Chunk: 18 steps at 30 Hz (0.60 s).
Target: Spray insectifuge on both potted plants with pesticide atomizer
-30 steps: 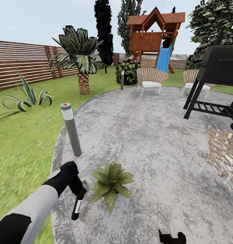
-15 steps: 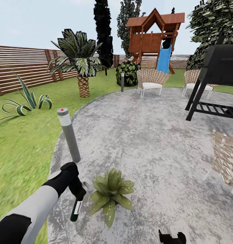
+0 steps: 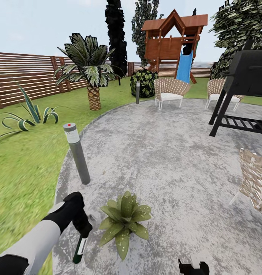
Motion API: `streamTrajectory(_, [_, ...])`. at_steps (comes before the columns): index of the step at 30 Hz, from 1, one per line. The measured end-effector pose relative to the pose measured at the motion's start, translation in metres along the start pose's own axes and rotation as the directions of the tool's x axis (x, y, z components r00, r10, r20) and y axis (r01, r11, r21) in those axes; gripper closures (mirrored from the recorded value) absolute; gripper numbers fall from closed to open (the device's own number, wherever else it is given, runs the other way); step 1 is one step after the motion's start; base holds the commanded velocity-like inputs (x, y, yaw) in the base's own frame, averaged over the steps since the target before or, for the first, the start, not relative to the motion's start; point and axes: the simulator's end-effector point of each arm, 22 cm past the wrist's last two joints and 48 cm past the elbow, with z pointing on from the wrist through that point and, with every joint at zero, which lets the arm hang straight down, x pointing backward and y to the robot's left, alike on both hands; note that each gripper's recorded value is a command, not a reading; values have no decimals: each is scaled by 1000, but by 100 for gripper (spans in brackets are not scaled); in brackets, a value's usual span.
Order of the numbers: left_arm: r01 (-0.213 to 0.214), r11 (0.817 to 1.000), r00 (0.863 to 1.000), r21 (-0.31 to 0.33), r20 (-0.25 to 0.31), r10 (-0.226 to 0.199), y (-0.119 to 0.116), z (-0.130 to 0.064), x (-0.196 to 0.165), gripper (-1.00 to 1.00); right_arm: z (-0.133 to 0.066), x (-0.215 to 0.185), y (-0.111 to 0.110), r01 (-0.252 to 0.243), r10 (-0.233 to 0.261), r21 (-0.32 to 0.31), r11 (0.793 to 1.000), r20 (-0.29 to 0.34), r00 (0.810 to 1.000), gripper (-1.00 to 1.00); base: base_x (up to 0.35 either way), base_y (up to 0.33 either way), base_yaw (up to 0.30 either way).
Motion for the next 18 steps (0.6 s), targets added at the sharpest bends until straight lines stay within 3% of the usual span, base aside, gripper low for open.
streamTrajectory(4, [-8,1000,999,-30,40,9,6,-14,-13,100,0,0,0,0,0,0,1000,0,1000,-100,0,0,0])
streamTrajectory(7, [-4,999,1000,-52,20,5,13,-8,-1,100,0,0,1,0,0,-1,1000,0,1000,-100,0,0,0])
streamTrajectory(10, [8,995,1000,-96,-14,-9,20,15,22,100,0,0,1,-1,1,-1,1000,0,1000,-100,0,0,0])
streamTrajectory(14, [-2,997,999,-71,-39,-1,6,36,37,100,0,0,1,-1,1,-2,1000,0,1000,-100,0,0,0])
streamTrajectory(18, [-56,998,998,-28,-7,56,-29,43,11,100,0,0,1,-1,1,-1,1000,0,1000,-100,0,0,0])
